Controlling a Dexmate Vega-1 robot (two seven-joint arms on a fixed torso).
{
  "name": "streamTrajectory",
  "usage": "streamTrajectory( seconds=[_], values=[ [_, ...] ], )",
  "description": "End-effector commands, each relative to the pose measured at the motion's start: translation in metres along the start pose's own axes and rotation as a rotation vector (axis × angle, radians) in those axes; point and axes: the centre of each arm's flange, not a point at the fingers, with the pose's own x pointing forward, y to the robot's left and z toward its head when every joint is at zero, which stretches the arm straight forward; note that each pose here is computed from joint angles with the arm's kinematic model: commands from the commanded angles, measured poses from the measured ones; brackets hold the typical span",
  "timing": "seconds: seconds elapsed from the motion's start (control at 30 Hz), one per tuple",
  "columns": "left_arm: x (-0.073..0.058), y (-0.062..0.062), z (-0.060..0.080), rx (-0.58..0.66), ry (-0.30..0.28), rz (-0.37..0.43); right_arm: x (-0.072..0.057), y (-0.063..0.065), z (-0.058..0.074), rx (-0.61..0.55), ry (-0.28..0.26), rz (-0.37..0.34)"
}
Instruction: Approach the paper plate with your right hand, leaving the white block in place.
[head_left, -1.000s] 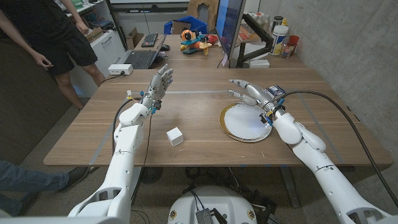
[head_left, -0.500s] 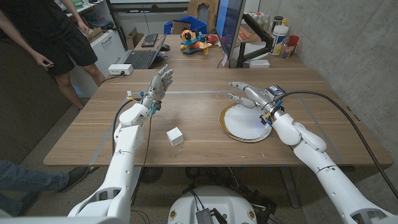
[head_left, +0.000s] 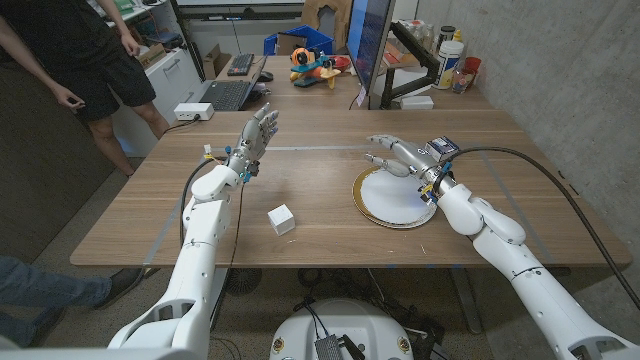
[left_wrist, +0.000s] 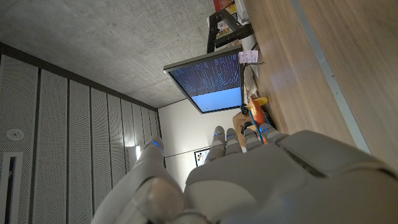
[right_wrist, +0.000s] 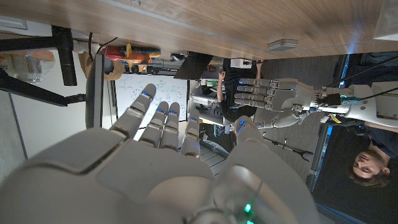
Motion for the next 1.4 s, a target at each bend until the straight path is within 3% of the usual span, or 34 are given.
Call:
streamTrajectory(
  seconds=[0.03, 0.37, 1.4],
  values=[
    [0.002, -0.001, -0.001, 0.0, 0.003, -0.005, -0.002, 0.004, 0.0, -0.051, 0.008, 0.024],
    [0.002, -0.003, -0.007, -0.006, 0.012, -0.004, -0.003, 0.007, 0.0, -0.095, 0.01, 0.049],
    [0.005, -0.005, -0.003, 0.006, 0.013, -0.009, -0.006, 0.025, -0.002, -0.232, 0.038, 0.113]
  ],
)
